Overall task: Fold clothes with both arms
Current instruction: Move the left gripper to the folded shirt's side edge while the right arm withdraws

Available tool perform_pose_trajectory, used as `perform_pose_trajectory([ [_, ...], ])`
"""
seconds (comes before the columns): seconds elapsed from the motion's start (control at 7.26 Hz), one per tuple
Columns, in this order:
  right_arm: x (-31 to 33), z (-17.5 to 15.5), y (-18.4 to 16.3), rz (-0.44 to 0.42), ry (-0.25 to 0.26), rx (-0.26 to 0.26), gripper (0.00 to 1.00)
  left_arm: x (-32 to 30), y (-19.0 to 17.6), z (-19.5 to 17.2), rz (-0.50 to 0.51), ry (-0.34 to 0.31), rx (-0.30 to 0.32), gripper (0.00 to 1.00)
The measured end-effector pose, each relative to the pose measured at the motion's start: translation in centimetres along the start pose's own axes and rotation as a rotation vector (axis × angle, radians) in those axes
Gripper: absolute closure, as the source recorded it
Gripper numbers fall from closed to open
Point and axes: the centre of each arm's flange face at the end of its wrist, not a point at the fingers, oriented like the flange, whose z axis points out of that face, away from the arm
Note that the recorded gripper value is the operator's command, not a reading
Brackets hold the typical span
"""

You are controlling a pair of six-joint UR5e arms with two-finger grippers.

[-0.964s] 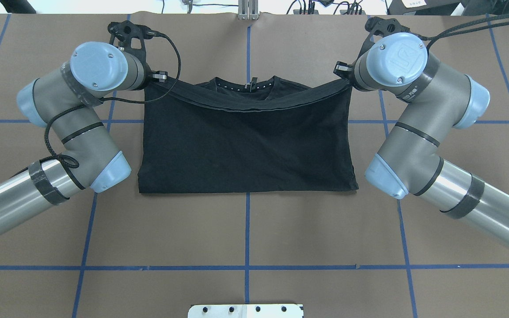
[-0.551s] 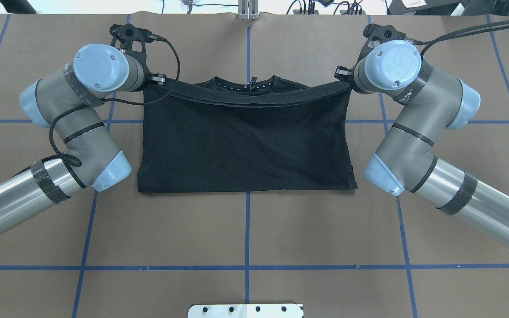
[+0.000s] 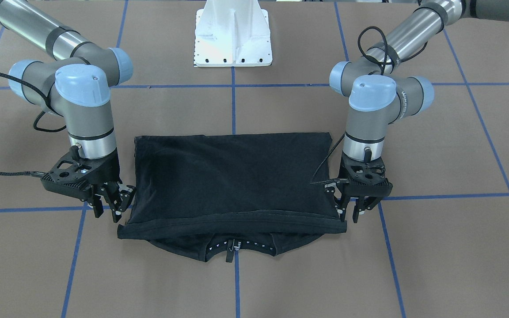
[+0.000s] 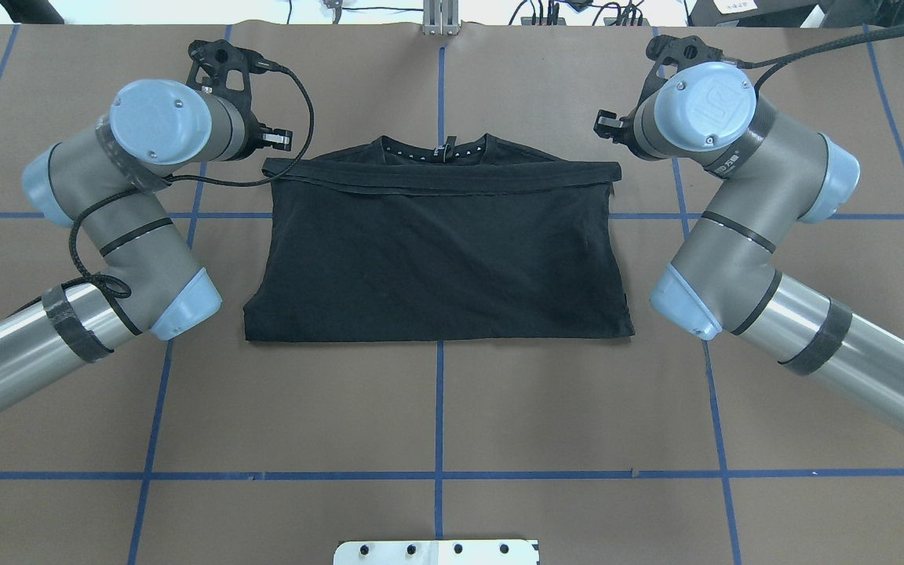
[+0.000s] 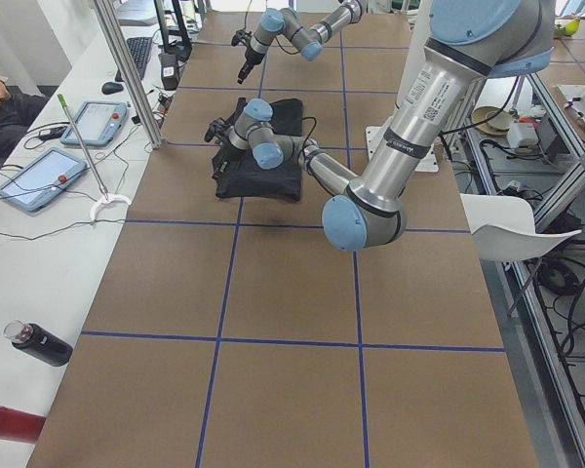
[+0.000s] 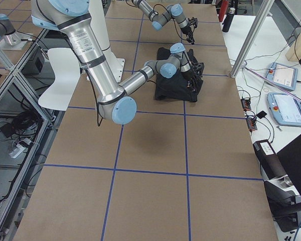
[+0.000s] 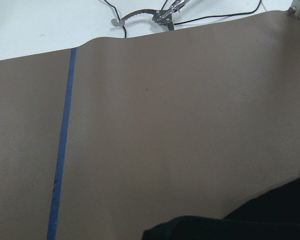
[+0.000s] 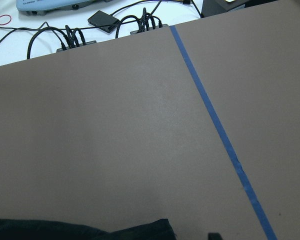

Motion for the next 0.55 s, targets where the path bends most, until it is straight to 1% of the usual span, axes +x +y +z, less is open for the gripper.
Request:
perform_pose_trajectory([
  [0.14, 0.5, -0.6, -1.0, -0.029, -0.018, -0.035, 0.0, -0.6, 0.4, -1.3, 0.035, 0.033, -0.001, 0.0],
  [0.28, 0.8, -1.2, -1.5, -0.05, -0.036, -0.059, 0.0, -1.6, 1.5, -3.0, 0.051, 0.071, -0.012, 0.0],
  [0.41, 0.9, -1.7, -1.7, -0.058, -0.048, -0.067, 0.0, -2.1, 3.0, -5.0, 0.045, 0.119, -0.033, 0.0],
  [0.55, 1.0, -2.2, -1.7, -0.061, -0.059, -0.068, 0.0, -1.8, 4.9, -6.4, 0.023, 0.175, -0.067, 0.0],
])
